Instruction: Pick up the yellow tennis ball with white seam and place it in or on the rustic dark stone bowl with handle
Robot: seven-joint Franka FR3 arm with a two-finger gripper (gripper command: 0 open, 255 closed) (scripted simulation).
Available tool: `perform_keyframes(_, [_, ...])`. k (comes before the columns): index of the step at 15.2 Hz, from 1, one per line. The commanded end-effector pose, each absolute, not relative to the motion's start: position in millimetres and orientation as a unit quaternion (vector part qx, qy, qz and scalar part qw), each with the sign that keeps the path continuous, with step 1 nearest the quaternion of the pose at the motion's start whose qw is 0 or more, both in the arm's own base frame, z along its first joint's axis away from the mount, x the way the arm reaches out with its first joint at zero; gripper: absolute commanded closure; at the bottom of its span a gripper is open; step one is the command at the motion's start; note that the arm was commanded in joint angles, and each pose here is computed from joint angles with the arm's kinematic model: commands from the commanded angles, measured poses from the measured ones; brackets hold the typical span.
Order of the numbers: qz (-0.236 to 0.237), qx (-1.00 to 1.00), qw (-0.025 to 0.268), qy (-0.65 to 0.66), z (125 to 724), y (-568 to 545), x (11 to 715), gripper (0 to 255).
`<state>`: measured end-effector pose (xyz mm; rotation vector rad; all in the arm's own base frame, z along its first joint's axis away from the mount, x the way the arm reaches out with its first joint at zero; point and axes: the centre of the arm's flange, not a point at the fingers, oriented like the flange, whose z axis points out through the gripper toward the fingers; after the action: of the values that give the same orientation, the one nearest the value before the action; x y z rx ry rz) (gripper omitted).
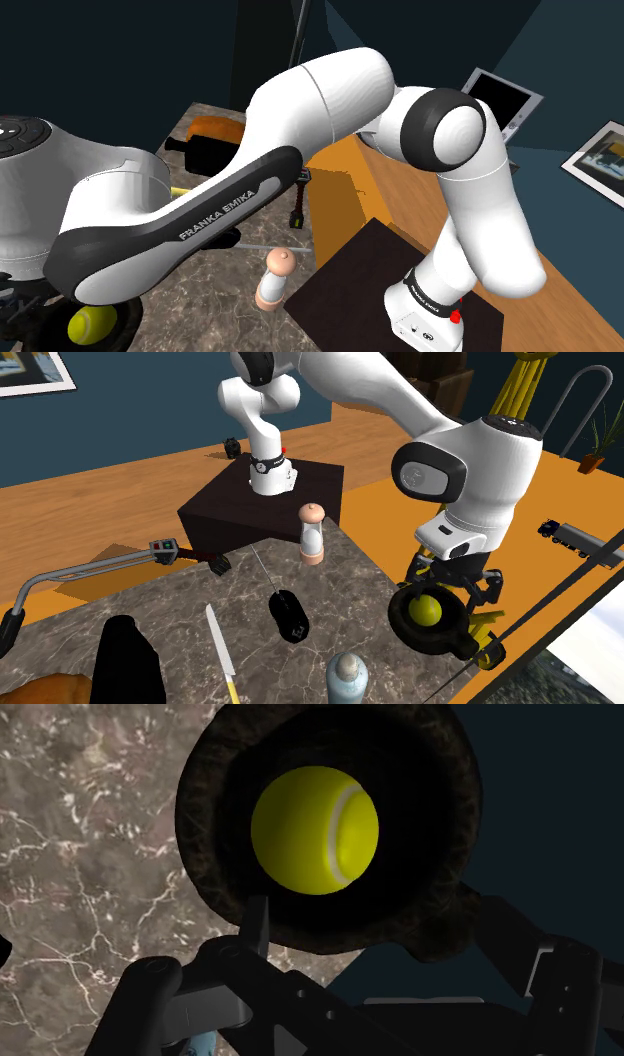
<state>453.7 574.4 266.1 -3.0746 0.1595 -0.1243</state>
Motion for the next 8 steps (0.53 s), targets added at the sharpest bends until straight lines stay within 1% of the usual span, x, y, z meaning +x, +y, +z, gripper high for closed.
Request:
perform_keyframes(1, [-0.040,-0.997,0.030,0.052,279.3,573.7,452.6,0])
perform_keyframes(4, [-0.040,-0.997,0.030,0.052,315.9,571.6,449.5,0])
perform_keyframes(8, [-0.040,-0.997,0.030,0.052,315.9,571.6,449.5,0])
